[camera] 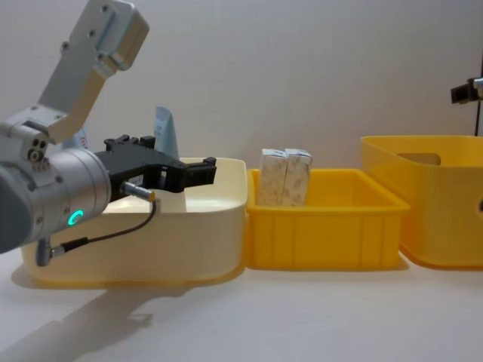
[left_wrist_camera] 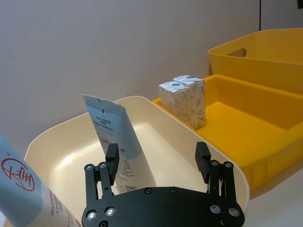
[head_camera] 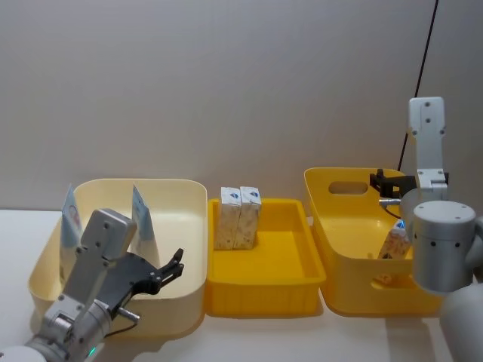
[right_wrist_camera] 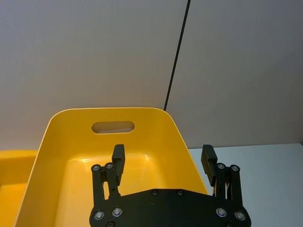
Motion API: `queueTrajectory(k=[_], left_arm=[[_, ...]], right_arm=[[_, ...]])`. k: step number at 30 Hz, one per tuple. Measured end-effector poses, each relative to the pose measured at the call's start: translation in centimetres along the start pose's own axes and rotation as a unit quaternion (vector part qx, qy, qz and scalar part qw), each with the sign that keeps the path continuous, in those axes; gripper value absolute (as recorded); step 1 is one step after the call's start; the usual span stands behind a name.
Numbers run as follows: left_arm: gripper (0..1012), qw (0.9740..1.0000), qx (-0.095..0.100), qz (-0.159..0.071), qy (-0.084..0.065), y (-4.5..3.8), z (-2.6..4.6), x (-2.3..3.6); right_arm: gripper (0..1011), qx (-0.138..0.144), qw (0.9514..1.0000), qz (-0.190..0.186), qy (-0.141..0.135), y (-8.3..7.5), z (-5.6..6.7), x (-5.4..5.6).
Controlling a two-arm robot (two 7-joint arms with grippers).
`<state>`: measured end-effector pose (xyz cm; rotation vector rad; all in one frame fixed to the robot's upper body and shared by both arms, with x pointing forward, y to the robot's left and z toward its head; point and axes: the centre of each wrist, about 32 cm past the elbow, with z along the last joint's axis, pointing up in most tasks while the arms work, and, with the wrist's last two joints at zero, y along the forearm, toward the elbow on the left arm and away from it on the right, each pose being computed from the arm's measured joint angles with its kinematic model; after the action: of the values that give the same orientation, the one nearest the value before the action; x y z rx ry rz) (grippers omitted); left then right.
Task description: Bimanual collaborative sorting of washing and personal care products
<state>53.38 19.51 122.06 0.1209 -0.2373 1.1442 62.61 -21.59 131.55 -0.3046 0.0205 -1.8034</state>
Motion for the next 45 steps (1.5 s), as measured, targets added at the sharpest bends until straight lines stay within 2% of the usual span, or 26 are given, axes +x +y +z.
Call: queueTrajectory(k=[15,25,37,45], left_arm=[[1003,0.9993,0.033,0.015,-0.002,-2.01,0.41,0.80],[1003,0.9985,0.052,0.019,-0.004,-3.41,0.37,1.37],[1003,0.9971,0.072,0.017,-0.017,-5.10,0.20,2.24],[1003,0.9963,0.081,0.015,-0.026,-5.89,0.02,2.70]], right_arm=[[1001,0.000,1.0000,0.000,0.000,0.0,0.0,0.0],[1001,0.000,1.0000,0.000,0.000,0.0,0.0,0.0],[1001,0.000,1.0000,0.000,0.000,0.0,0.0,0.0],[1001,0.000,1.0000,0.000,0.000,0.0,0.0,0.0]])
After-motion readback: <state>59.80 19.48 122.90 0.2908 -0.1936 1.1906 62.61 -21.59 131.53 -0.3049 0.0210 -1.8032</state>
